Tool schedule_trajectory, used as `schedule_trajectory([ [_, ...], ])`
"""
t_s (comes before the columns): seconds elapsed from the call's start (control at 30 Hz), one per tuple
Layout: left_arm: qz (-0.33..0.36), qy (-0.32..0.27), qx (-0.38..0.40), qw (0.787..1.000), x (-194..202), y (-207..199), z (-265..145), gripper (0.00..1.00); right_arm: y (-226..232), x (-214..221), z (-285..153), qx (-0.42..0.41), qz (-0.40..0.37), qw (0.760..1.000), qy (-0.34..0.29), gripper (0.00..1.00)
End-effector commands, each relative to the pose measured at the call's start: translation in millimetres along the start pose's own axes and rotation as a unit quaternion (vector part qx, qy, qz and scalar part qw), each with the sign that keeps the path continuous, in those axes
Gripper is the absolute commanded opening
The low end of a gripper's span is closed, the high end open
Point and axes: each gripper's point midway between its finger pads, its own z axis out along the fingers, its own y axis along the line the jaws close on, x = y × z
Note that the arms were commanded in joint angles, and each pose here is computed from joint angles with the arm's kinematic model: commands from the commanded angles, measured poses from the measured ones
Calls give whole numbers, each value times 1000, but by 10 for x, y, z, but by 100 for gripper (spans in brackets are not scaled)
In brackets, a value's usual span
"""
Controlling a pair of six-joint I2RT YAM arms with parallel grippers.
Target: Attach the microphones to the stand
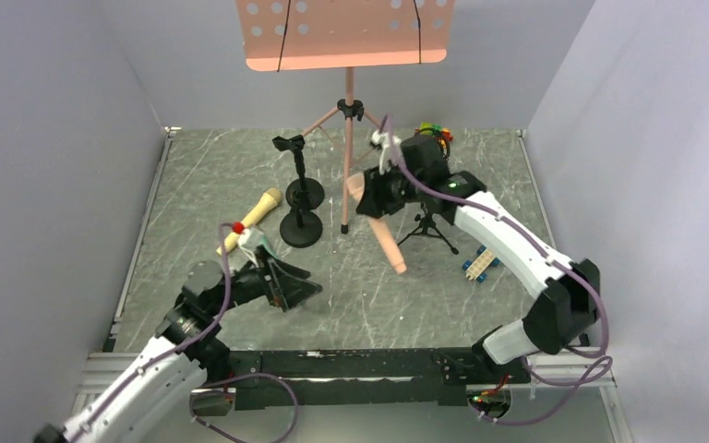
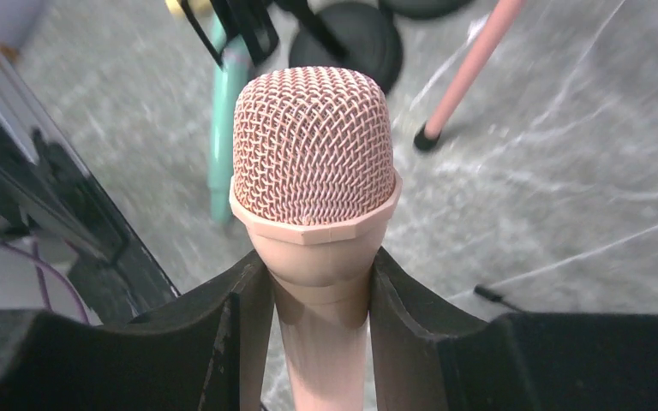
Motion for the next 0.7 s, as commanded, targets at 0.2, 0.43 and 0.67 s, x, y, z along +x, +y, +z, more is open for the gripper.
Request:
schedule_trajectory([
  [0.2,38,-44,67,996,-285,-761,773,99,306,-851,-732,-46,-15,985,-164,11],
  [0.43,45,-64,9,997,-346,-880,1297,99,392,-981,-936,-76,2,978,-196,11],
  [0.67,46,-76,-71,993,-413,-765,1682,99,367,-915,-1051,-96,24,972,-212,12],
])
